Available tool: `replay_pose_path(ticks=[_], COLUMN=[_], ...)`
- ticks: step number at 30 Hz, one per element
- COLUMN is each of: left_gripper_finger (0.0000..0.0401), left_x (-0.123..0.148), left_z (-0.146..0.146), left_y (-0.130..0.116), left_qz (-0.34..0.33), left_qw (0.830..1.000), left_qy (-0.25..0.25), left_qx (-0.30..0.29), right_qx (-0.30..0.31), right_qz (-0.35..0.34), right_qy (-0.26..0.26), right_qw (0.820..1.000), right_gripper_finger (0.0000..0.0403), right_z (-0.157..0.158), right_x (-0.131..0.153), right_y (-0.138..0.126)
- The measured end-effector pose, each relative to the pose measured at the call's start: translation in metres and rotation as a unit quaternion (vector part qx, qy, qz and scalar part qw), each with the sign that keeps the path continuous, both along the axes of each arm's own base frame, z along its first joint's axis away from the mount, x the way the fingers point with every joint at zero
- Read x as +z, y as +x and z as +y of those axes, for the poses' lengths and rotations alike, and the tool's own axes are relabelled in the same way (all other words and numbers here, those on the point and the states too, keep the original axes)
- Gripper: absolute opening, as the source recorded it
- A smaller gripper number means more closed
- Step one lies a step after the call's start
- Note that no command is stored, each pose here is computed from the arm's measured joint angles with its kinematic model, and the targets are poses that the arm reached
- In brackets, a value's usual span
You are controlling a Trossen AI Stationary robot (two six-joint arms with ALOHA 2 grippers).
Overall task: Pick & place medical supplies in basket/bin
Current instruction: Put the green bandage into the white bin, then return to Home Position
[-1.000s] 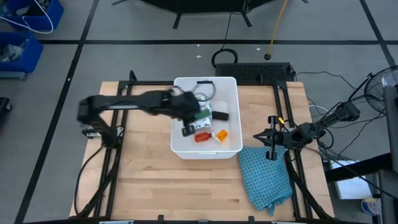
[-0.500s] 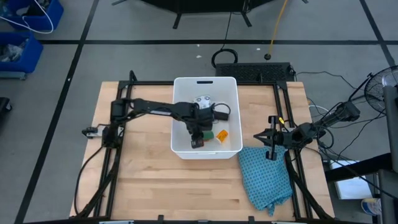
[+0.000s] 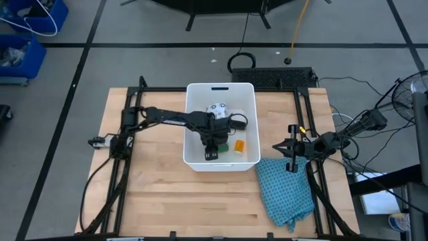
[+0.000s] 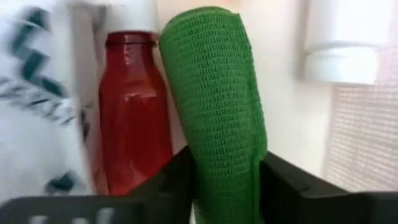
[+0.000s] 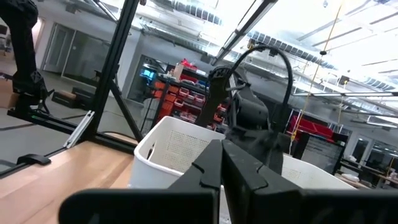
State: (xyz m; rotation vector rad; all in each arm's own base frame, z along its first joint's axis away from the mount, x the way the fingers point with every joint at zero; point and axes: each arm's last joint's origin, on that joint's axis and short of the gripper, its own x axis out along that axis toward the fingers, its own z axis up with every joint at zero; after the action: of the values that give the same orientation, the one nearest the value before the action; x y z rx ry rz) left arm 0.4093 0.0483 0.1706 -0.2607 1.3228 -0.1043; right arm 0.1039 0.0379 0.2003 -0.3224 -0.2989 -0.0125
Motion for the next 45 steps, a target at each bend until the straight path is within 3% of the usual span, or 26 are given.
replay_pose_path(ticks=[4, 9, 13, 16, 19, 23, 27, 29, 33, 37, 45], left_gripper_finger=[0.0215, 0.0302, 0.0339, 0.0346, 0.0319, 0.0212, 0.006, 0.0018, 0.0016, 0.0005, 0.0003], left_x=[0.016, 0.052, 0.092, 0.134, 0.172, 0.2, 0.193, 0.18, 0.146, 0.112, 0.069], left_z=[0.0, 0.0, 0.0, -0.002, -0.009, -0.018, -0.025, -0.028, -0.032, -0.033, -0.033], left_y=[-0.005, -0.015, -0.032, -0.056, -0.088, -0.136, -0.18, -0.201, -0.234, -0.257, -0.275], left_qz=[-0.013, -0.049, -0.091, -0.141, -0.193, -0.265, -0.362, -0.403, -0.47, -0.519, -0.568], left_qw=[1.0, 0.997, 0.99, 0.982, 0.97, 0.948, 0.916, 0.899, 0.865, 0.834, 0.803], left_qy=[0.013, 0.067, 0.11, 0.129, 0.148, 0.17, 0.161, 0.159, 0.173, 0.182, 0.178], left_qx=[-0.015, -0.002, 0.002, 0.002, -0.022, -0.051, -0.055, -0.057, -0.044, -0.032, -0.029], right_qx=[0.001, 0.0, 0.0, 0.001, 0.003, 0.005, 0.008, 0.006, -0.022, 0.004, 0.006], right_qz=[0.001, 0.001, 0.001, 0.002, 0.002, 0.002, 0.002, 0.001, 0.001, 0.019, 0.038], right_qy=[-0.001, -0.001, -0.001, 0.006, 0.012, 0.018, 0.03, 0.035, 0.055, 0.062, 0.122], right_qw=[1.0, 1.0, 1.0, 1.0, 1.0, 1.0, 1.0, 0.999, 0.998, 0.998, 0.992], right_gripper_finger=[0.0, 0.0, 0.0, 0.0, 0.0, 0.0, 0.0, 0.0, 0.0, 0.0, 0.0], right_z=[0.0, 0.0, 0.0, 0.0, 0.0, 0.0, 0.0, -0.001, -0.007, -0.013, -0.031], right_x=[0.0, 0.0, 0.0, 0.0, 0.0, 0.0, 0.0, 0.0, 0.0, -0.004, -0.009], right_y=[0.0, 0.0, 0.0, 0.0, 0.0, 0.0, 0.0, 0.0, 0.002, 0.006, 0.01])
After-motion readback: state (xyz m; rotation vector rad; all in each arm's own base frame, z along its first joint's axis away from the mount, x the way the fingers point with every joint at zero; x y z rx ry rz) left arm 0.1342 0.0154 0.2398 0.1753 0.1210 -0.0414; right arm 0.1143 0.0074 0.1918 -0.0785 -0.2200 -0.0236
